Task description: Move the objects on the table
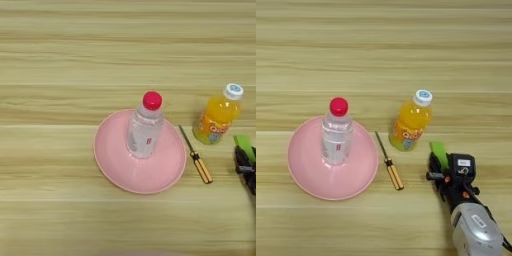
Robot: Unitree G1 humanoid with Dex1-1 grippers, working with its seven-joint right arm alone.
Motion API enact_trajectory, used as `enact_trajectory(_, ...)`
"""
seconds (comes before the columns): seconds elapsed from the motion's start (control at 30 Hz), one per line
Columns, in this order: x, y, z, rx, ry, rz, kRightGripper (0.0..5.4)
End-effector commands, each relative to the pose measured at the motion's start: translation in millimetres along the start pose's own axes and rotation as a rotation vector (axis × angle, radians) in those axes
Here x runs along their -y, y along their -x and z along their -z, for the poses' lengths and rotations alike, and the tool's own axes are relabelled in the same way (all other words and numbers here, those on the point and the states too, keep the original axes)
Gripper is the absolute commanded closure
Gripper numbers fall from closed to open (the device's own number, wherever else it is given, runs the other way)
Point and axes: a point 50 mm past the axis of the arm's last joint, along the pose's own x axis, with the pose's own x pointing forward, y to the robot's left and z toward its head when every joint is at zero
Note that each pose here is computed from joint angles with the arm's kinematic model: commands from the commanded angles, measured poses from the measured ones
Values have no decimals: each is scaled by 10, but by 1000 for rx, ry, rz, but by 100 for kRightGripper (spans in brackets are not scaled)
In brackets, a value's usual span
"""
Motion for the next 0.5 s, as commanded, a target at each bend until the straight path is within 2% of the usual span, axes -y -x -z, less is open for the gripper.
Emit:
enact_trajectory(0.03,-53,62,250,-131,-2,-14,401)
enact_trajectory(0.07,-57,63,247,-129,-2,-15,401)
enact_trajectory(0.1,-59,64,245,-127,-2,-17,365)
enact_trajectory(0.3,-69,69,231,-121,2,-19,287)
enact_trajectory(0.5,-73,70,229,-119,4,-20,226)
